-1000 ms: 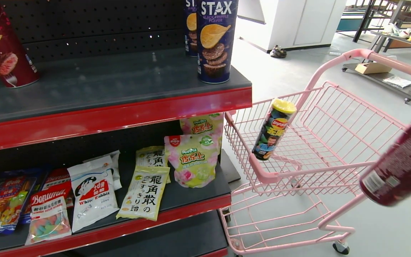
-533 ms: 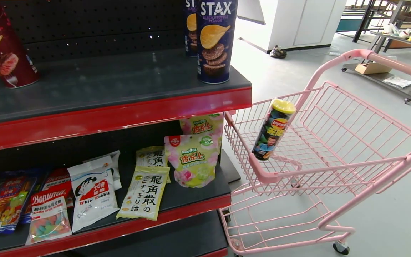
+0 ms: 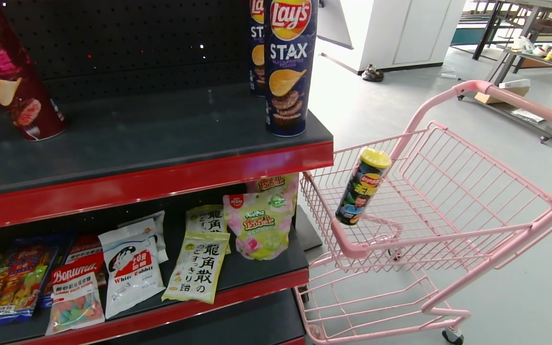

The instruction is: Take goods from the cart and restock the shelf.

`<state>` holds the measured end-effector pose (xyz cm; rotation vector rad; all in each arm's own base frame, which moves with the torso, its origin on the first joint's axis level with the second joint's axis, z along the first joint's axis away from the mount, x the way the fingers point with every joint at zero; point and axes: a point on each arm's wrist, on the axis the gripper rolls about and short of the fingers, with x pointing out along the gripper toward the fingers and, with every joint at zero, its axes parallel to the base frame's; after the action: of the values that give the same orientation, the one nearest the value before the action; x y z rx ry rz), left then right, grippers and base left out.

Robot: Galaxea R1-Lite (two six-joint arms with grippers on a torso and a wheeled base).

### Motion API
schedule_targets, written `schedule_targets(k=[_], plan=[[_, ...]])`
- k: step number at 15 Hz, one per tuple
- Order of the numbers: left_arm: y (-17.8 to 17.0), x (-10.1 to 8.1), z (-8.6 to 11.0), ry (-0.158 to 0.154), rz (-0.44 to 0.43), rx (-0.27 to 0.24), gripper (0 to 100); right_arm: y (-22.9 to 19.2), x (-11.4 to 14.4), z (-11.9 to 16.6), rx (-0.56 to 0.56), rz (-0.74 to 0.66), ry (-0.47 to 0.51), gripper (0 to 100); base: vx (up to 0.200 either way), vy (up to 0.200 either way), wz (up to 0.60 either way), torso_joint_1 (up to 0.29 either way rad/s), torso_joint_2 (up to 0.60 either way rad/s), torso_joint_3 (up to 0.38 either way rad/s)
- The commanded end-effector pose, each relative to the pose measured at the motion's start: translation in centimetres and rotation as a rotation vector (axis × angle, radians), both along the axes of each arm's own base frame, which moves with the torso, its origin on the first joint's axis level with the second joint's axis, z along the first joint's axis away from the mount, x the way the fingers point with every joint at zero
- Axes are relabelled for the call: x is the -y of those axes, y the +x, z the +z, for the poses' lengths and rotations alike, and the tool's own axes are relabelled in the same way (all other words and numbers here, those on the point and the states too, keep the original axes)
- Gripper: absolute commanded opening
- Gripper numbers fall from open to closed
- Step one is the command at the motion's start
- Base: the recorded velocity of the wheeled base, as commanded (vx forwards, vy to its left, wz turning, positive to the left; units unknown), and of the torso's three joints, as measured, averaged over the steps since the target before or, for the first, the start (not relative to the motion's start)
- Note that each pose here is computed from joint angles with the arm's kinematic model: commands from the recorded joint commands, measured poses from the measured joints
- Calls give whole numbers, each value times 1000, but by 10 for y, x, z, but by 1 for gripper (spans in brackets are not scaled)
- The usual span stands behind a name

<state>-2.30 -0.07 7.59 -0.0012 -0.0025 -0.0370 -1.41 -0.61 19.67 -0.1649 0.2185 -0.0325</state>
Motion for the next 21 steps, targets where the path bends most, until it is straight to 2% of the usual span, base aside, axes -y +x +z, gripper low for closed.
schedule_targets(k=[1, 13, 18, 21], plan=[[0, 0, 0, 0, 0, -1, 100, 1, 0, 0, -4, 1, -2, 0, 0, 0, 0, 105, -481, -373], [0, 0, 0, 0, 0, -1, 100, 4, -1, 3, -10, 14, -32, 0, 0, 0, 0, 183, -557, -377], [0, 0, 0, 0, 0, -1, 100, 9, -1, 7, 3, 17, -54, 0, 0, 0, 0, 172, -432, -261], [0, 0, 0, 0, 2, -1, 100, 11, -2, 7, 4, 19, -76, 0, 0, 0, 0, 50, -127, -73]])
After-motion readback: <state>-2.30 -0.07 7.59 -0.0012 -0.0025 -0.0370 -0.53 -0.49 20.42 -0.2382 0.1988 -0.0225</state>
